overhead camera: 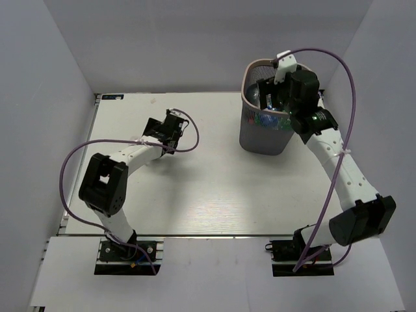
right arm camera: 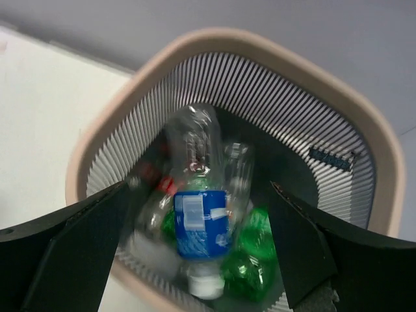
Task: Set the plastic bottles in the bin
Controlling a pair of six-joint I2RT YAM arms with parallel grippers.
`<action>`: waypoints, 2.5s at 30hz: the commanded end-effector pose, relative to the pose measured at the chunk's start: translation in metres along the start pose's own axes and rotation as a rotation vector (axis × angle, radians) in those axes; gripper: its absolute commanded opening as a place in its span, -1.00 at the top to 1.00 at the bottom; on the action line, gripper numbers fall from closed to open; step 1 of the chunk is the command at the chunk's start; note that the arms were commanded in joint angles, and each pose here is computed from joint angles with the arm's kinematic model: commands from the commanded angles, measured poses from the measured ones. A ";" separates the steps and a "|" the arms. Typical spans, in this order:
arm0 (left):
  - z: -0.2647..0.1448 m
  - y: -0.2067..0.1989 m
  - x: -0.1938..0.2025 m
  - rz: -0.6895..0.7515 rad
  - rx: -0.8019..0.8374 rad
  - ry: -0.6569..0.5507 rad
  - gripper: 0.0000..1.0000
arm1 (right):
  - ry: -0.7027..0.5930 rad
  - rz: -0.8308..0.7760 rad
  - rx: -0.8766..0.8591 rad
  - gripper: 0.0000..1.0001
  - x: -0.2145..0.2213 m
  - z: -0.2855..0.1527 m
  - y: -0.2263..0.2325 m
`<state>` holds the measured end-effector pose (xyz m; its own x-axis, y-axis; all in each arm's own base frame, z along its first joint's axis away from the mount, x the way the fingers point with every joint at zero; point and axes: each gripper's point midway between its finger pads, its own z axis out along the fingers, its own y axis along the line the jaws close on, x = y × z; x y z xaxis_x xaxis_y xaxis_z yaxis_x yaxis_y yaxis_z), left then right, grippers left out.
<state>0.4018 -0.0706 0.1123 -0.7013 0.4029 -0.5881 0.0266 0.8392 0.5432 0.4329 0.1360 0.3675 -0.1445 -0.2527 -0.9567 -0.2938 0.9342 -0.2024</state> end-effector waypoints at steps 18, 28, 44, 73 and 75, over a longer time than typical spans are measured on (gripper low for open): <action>0.038 -0.067 0.020 0.112 0.382 0.091 -0.41 | 0.016 0.102 -0.144 -0.81 0.049 -0.089 0.008; -0.029 -0.087 -0.062 -0.023 0.658 -0.123 0.63 | -0.077 0.091 -0.161 -0.81 0.052 -0.111 0.010; -0.307 -0.018 -0.320 -0.395 1.340 -1.031 0.77 | -0.206 -0.117 -0.381 1.00 0.102 -0.162 0.058; -0.329 -0.022 -0.380 -0.538 1.286 -1.022 -0.92 | 0.084 -0.099 -0.749 1.00 0.220 -0.171 0.121; -0.317 0.016 -0.359 -0.564 1.081 -0.994 -0.65 | 0.103 -0.094 -0.760 1.00 0.225 -0.167 0.123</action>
<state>0.4641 -0.3963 0.4439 -0.2751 -0.3320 -0.9023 0.8117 0.4228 -0.4030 0.2012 0.1458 0.1597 -0.1900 -0.3938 -0.8993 -0.8601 0.5085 -0.0410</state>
